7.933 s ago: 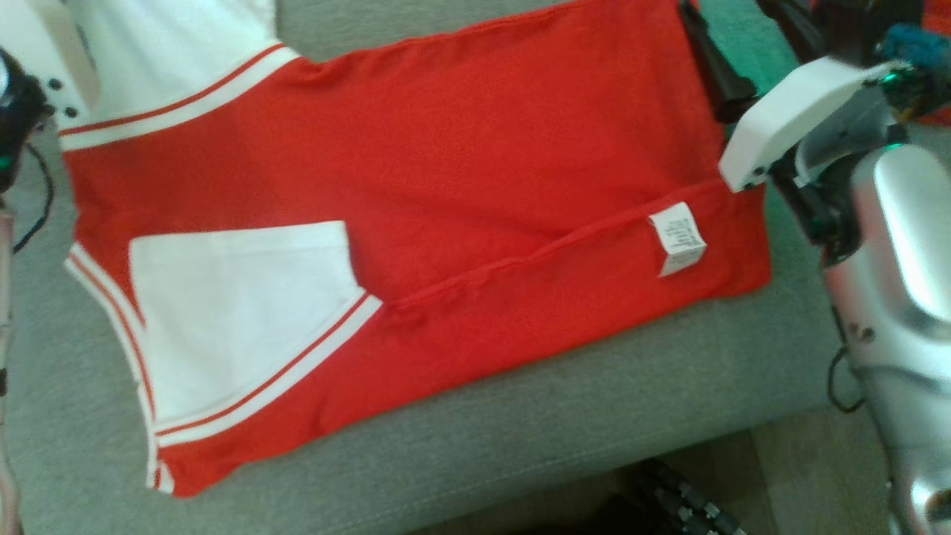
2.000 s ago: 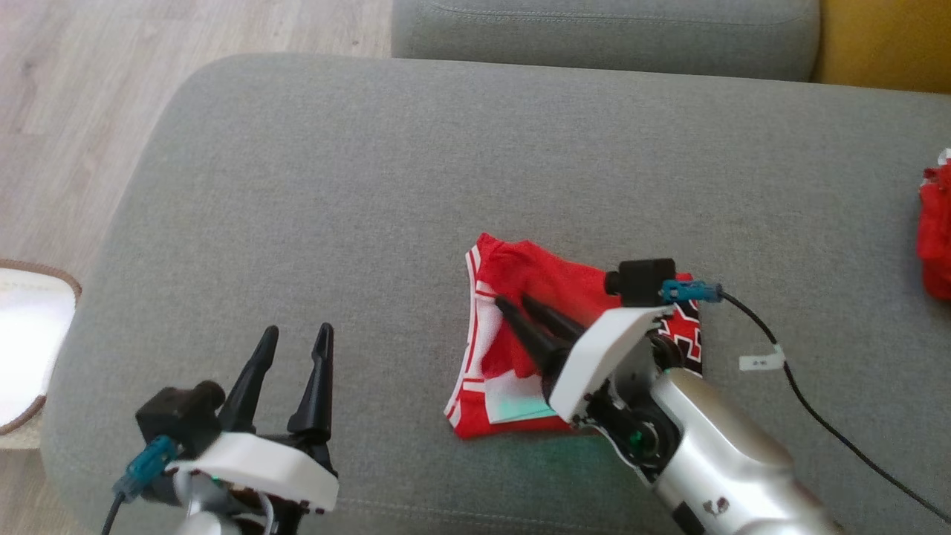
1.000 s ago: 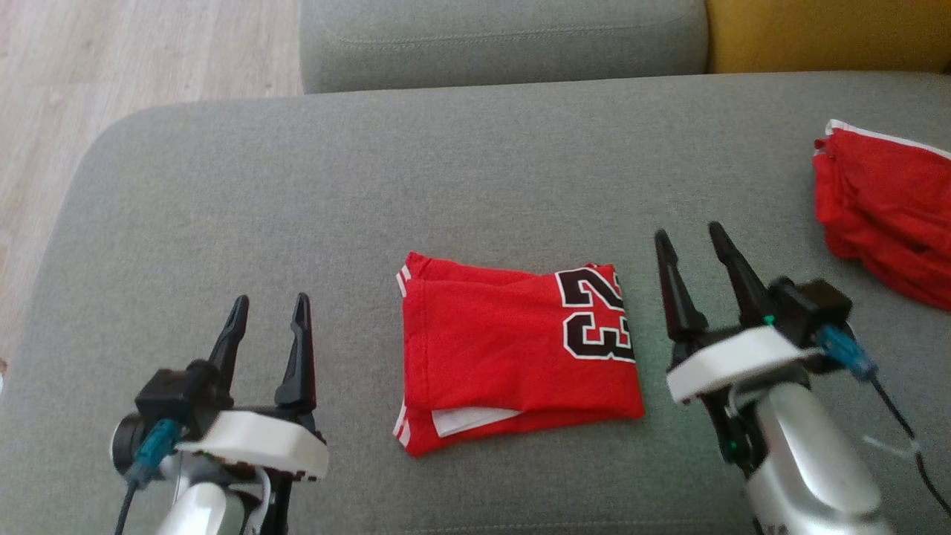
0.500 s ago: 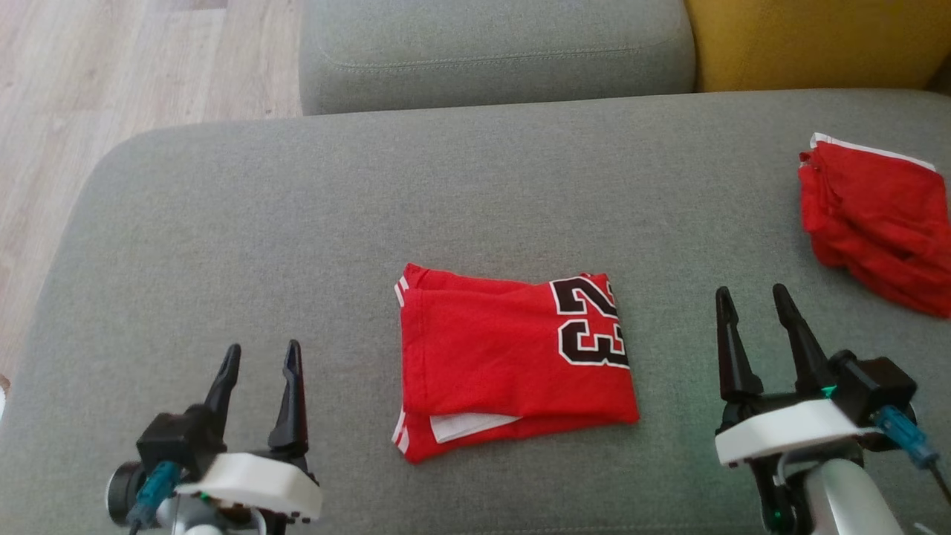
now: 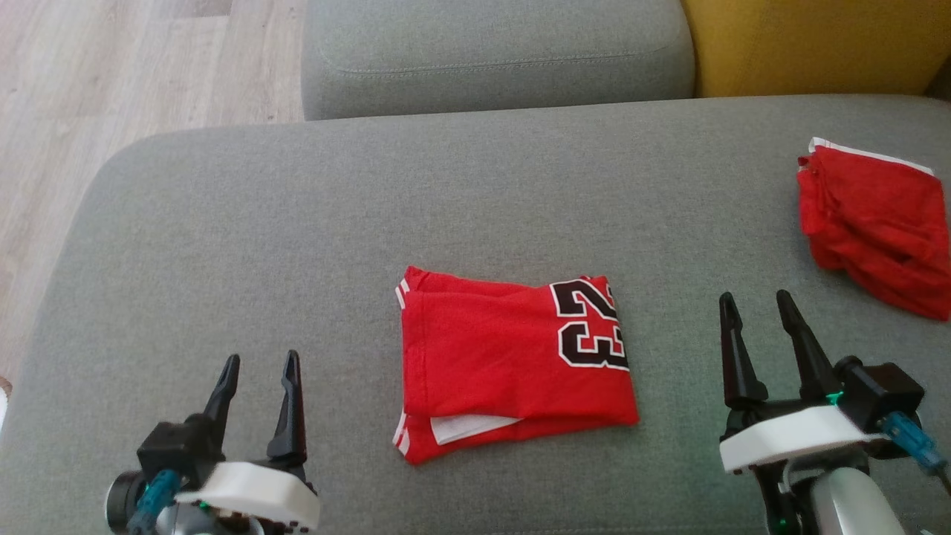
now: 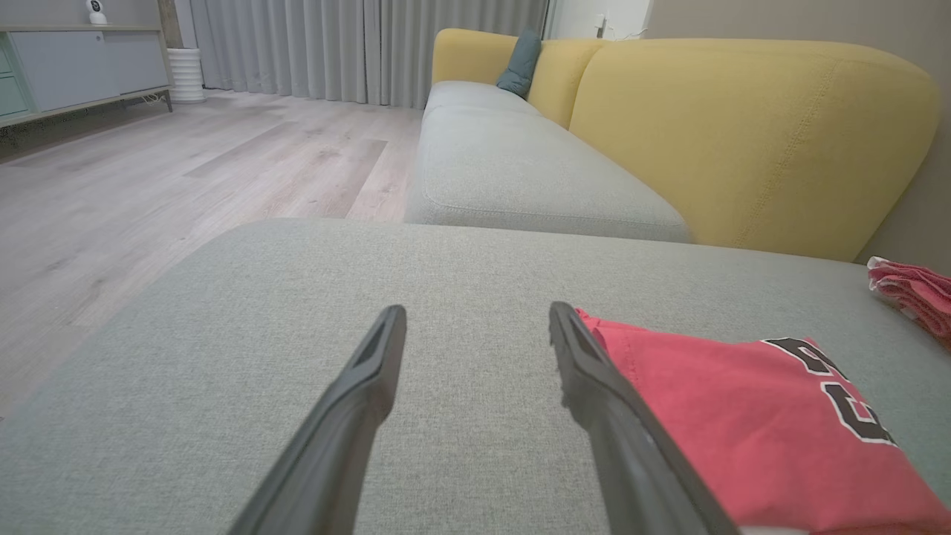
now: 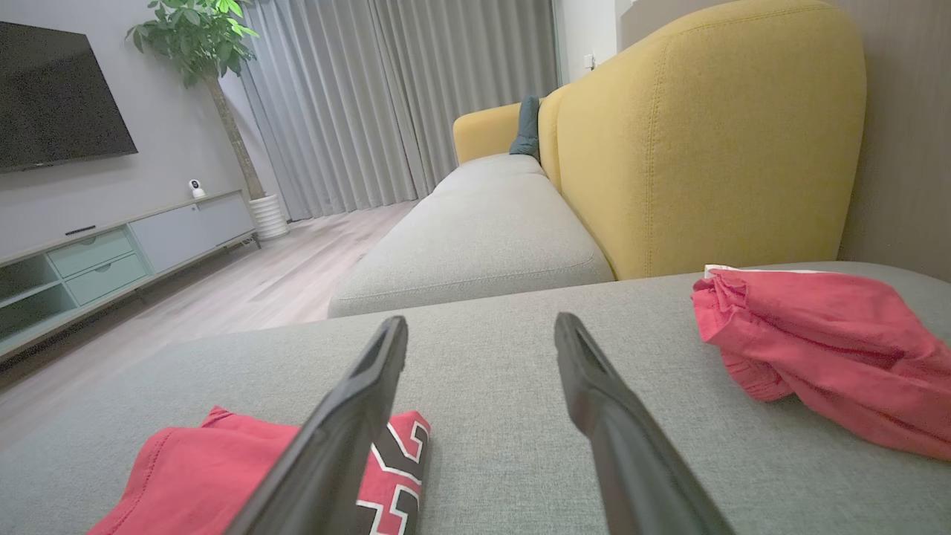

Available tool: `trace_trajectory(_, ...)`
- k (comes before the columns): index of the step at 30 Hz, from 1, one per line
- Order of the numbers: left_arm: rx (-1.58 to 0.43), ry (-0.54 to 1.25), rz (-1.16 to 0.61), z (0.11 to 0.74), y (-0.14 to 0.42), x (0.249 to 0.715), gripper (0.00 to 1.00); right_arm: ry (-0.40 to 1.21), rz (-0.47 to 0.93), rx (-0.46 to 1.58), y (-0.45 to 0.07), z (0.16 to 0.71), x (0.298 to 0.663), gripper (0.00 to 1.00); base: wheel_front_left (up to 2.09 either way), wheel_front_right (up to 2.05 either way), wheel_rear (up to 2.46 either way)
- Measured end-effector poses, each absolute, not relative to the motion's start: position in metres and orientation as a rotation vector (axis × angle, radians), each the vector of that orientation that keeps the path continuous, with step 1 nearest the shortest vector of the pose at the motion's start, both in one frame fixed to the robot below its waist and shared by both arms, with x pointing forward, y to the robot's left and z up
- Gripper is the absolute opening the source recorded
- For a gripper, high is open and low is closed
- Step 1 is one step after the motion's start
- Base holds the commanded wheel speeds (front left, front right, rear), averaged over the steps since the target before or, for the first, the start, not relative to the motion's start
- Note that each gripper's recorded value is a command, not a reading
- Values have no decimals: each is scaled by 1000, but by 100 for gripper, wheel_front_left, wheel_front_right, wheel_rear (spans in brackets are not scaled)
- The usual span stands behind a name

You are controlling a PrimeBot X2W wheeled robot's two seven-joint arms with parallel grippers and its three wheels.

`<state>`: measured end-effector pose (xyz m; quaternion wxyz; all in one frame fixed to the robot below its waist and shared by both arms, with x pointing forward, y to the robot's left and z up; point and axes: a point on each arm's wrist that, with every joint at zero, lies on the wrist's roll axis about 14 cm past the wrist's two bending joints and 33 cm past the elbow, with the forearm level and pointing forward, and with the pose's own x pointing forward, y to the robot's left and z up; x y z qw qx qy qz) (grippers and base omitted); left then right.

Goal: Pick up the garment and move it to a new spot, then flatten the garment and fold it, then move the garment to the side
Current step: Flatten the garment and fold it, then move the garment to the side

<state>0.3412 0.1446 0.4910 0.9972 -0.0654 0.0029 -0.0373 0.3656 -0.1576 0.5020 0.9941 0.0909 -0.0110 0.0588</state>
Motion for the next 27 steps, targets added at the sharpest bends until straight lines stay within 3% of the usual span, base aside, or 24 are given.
trace_trajectory(19, -126, -9, -65, 494, 149, 340, 100, 1, 125, 163, -156, 499, 366, 100, 0, 0, 0)
trace_trajectory(27, -116, 0, -51, 491, 153, 340, 100, 246, 146, 152, -149, 456, 368, 100, 0, 0, 0)
